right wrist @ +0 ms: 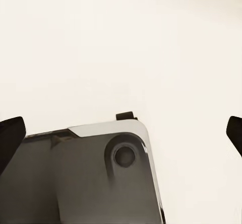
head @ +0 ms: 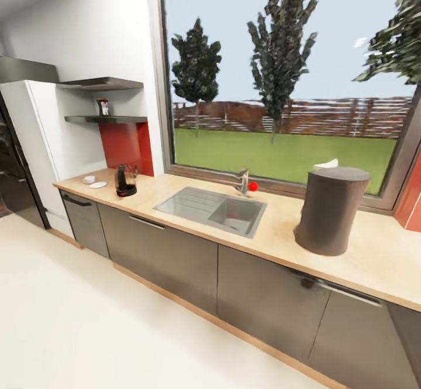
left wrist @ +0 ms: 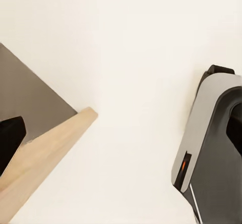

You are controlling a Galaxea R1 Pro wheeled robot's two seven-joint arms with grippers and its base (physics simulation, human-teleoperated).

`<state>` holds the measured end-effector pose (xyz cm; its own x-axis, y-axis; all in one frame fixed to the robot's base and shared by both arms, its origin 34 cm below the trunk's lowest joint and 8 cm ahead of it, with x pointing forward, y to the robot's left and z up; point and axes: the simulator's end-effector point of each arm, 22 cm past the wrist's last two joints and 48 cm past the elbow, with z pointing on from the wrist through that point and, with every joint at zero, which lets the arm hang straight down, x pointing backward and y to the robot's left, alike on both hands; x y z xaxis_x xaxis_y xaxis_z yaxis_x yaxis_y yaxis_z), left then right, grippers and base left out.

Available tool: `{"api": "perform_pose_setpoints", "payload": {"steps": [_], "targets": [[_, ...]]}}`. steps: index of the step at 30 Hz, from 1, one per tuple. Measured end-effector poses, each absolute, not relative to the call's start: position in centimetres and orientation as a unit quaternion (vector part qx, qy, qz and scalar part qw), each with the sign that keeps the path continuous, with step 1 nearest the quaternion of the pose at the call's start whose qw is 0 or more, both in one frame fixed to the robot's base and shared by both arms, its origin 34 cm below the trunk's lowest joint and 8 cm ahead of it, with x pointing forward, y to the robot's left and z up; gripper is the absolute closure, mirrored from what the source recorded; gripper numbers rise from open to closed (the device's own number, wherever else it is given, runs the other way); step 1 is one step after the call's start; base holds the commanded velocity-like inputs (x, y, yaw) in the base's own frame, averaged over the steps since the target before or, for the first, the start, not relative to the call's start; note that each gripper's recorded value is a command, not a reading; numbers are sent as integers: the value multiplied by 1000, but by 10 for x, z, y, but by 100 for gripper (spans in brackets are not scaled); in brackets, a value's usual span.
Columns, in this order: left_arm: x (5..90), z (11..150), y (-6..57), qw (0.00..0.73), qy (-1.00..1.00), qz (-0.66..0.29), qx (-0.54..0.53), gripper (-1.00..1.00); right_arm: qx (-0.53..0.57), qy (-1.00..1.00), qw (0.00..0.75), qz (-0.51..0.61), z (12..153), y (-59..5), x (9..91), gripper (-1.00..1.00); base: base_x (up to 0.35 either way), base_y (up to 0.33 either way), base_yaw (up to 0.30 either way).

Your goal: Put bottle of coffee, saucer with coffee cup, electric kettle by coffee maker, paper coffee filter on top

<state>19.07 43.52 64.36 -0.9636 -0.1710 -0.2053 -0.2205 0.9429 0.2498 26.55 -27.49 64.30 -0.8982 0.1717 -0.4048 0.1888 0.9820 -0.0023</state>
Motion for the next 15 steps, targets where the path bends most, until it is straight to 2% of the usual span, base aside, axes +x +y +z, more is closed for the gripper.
{"api": "perform_pose_setpoints", "payload": {"steps": [12,15], "targets": [[188,643,435,87,982,137,-99,-100,93,975,202,-22,642,-275,263,-100,331,121,252],[187,643,435,86,982,137,-99,-100,93,975,200,-22,641,-275,262,-100,188,61,252]]}}
